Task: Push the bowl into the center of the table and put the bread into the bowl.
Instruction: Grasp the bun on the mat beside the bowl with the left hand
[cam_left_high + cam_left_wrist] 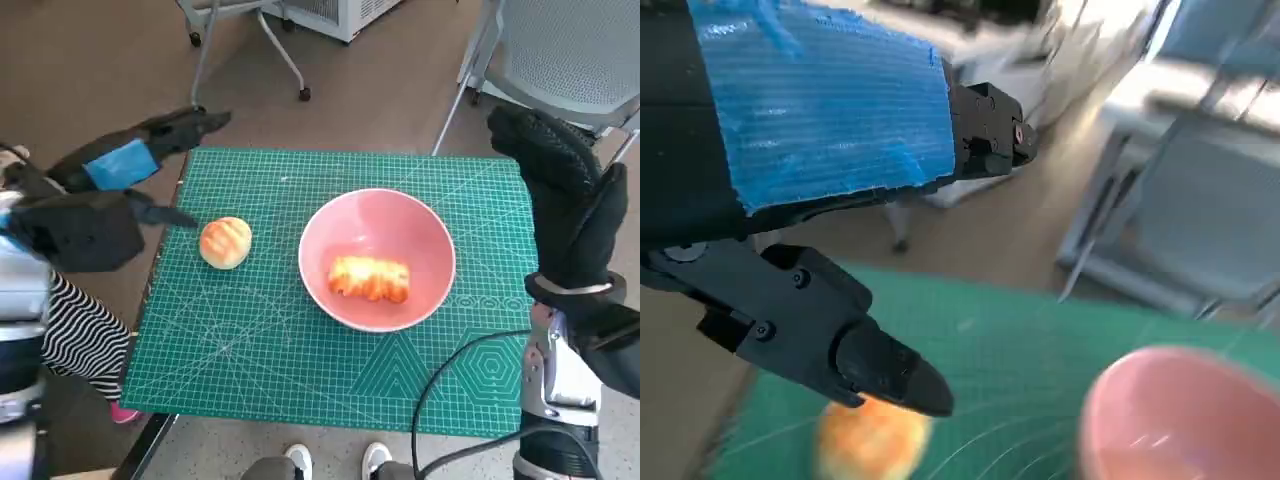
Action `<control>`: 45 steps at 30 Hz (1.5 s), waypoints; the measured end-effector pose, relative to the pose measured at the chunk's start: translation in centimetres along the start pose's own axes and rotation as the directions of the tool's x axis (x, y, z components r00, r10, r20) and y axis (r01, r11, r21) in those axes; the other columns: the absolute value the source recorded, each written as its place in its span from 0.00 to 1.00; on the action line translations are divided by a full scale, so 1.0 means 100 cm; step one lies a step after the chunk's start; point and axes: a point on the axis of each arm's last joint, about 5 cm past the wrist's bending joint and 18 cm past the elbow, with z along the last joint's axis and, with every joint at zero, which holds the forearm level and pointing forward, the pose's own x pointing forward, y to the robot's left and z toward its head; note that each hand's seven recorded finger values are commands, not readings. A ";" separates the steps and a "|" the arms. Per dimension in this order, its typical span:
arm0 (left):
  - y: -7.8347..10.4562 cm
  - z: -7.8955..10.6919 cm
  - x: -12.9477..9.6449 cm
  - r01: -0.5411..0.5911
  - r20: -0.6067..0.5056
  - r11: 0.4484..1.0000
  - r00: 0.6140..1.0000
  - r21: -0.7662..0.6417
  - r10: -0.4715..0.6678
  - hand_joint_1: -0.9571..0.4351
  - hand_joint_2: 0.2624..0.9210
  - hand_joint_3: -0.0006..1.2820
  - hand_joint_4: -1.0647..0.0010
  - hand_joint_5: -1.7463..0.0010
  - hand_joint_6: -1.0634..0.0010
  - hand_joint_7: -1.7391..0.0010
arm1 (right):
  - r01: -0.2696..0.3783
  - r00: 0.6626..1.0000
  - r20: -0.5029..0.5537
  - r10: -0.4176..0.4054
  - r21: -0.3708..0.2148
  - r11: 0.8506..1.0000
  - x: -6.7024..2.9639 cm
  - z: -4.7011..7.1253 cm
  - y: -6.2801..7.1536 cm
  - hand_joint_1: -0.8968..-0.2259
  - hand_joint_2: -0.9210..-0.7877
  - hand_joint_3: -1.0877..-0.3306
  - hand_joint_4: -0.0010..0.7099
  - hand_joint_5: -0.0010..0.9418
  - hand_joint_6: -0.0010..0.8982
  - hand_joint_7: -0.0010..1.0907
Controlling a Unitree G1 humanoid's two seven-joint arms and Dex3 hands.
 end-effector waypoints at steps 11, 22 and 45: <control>-0.013 -0.008 0.012 0.126 -0.013 0.992 0.992 0.013 -0.125 0.76 0.70 0.01 1.00 1.00 0.86 0.98 | -0.004 1.000 0.001 0.004 0.002 1.000 0.0015 -0.001 0.000 0.32 0.00 0.45 0.25 0.00 0.06 0.49; -0.032 -0.018 0.031 0.204 -0.011 0.978 0.979 -0.035 -0.204 0.75 0.72 0.01 1.00 1.00 0.87 0.99 | -0.008 1.000 0.004 0.008 0.010 1.000 0.0015 -0.001 -0.001 0.31 0.00 0.45 0.25 0.00 0.05 0.49; -0.080 -0.033 0.073 0.315 -0.208 0.949 0.927 -0.019 -0.312 0.72 0.75 0.01 0.93 0.99 0.78 0.99 | -0.007 1.000 0.014 0.007 0.000 1.000 -0.0010 0.003 -0.003 0.31 0.00 0.45 0.25 0.00 0.05 0.50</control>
